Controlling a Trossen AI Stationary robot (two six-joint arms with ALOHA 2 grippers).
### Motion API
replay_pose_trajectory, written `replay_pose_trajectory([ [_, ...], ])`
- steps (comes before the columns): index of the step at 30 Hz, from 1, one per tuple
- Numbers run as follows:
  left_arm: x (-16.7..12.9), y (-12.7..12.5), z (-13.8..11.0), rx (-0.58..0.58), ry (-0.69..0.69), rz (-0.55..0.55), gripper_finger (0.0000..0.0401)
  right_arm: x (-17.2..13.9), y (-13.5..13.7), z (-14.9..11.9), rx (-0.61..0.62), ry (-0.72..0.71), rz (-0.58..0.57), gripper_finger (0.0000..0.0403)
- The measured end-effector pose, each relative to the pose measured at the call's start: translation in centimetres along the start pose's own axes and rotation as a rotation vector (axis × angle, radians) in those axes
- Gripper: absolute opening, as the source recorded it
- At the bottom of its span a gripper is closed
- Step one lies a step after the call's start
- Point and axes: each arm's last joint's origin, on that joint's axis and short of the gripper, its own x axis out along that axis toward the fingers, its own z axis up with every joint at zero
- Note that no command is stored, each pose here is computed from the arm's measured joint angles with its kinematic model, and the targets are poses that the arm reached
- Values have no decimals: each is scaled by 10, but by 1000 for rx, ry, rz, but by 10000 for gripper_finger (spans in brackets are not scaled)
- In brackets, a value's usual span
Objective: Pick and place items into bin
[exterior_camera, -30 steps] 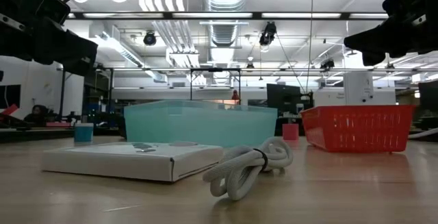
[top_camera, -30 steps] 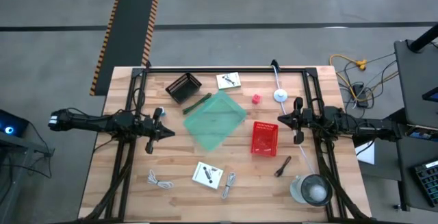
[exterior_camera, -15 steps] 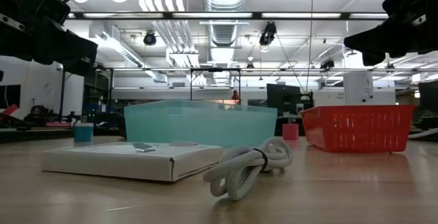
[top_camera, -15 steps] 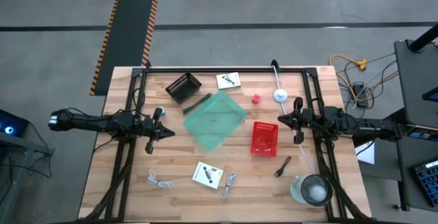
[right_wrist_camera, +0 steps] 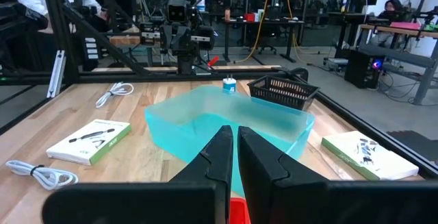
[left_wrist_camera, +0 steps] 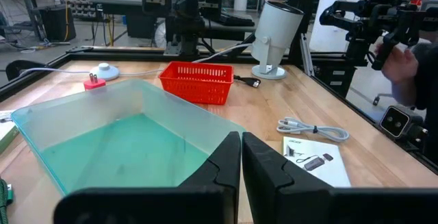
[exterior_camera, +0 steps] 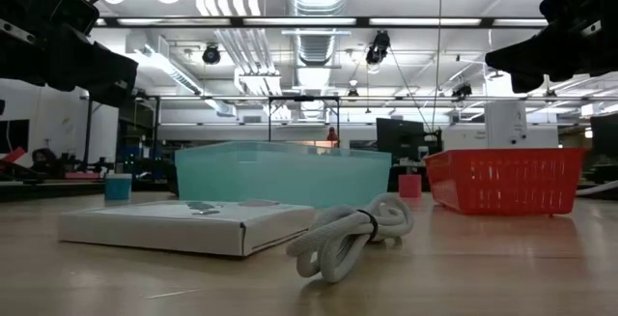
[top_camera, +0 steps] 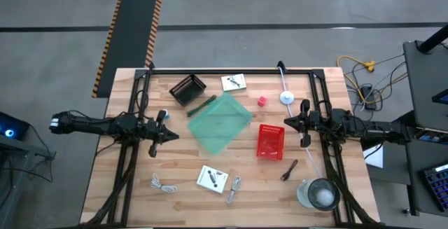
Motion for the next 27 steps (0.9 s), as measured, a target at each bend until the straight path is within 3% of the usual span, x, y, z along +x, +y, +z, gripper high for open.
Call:
replay_pose_trajectory([
  [27,0,0,4,1,-45,-2,0,0,0,5,1,-51,1,13],
])
